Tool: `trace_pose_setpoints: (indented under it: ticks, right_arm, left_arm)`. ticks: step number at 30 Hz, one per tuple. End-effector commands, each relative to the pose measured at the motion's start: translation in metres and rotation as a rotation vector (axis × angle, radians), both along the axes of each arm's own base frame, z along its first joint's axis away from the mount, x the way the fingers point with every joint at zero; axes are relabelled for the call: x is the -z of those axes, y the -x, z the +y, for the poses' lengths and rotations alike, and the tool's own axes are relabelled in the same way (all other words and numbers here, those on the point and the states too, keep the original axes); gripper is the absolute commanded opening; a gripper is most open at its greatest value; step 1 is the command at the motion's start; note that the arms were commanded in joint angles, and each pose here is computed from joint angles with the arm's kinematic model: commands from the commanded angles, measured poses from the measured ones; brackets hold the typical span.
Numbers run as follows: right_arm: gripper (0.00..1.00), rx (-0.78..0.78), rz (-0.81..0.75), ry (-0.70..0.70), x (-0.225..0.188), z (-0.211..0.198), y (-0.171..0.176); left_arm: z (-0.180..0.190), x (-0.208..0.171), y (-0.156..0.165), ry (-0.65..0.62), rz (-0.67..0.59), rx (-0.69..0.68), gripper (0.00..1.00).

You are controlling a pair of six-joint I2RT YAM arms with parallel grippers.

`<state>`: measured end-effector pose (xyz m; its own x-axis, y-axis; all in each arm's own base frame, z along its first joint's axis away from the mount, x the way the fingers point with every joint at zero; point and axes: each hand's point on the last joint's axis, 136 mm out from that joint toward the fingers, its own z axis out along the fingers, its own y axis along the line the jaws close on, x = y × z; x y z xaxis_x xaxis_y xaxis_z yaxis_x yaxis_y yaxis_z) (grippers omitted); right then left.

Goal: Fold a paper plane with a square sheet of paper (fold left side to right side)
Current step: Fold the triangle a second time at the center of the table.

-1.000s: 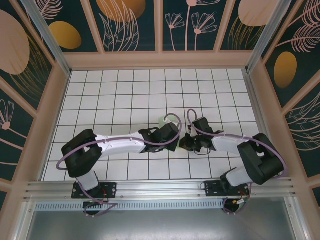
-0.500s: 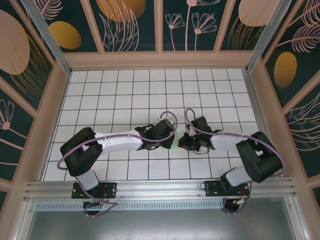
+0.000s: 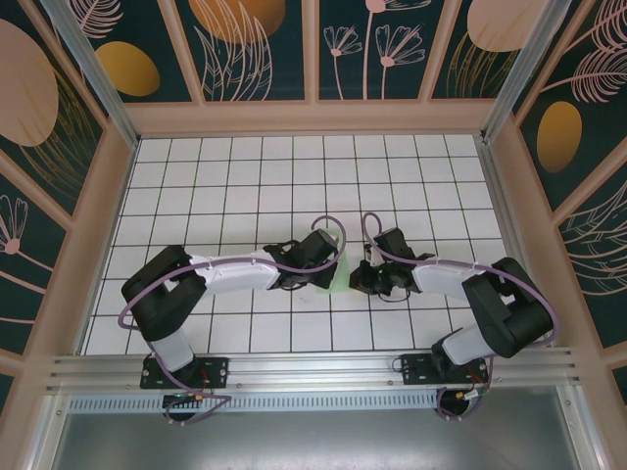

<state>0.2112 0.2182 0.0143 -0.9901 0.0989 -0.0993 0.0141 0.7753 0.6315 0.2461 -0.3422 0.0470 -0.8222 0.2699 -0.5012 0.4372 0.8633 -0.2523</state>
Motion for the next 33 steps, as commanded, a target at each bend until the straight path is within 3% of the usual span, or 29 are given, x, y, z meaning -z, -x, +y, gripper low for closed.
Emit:
trace_pose_setpoints:
  ticks: [1,14,33]
  right_arm:
    - [0.10,0.006,0.052,0.105,0.020,-0.015,0.010]
    - [0.10,0.003,0.053,0.104,0.020,-0.016,0.012]
    - [0.10,0.000,0.056,0.107,0.021,-0.016,0.012]
  left_arm:
    - [0.012,0.010,0.003,-0.065,0.006,0.008,0.06]
    - [0.029,0.020,-0.009,-0.182,-0.040,-0.028,0.07]
    - [0.024,0.018,-0.021,-0.192,-0.090,-0.041,0.08]
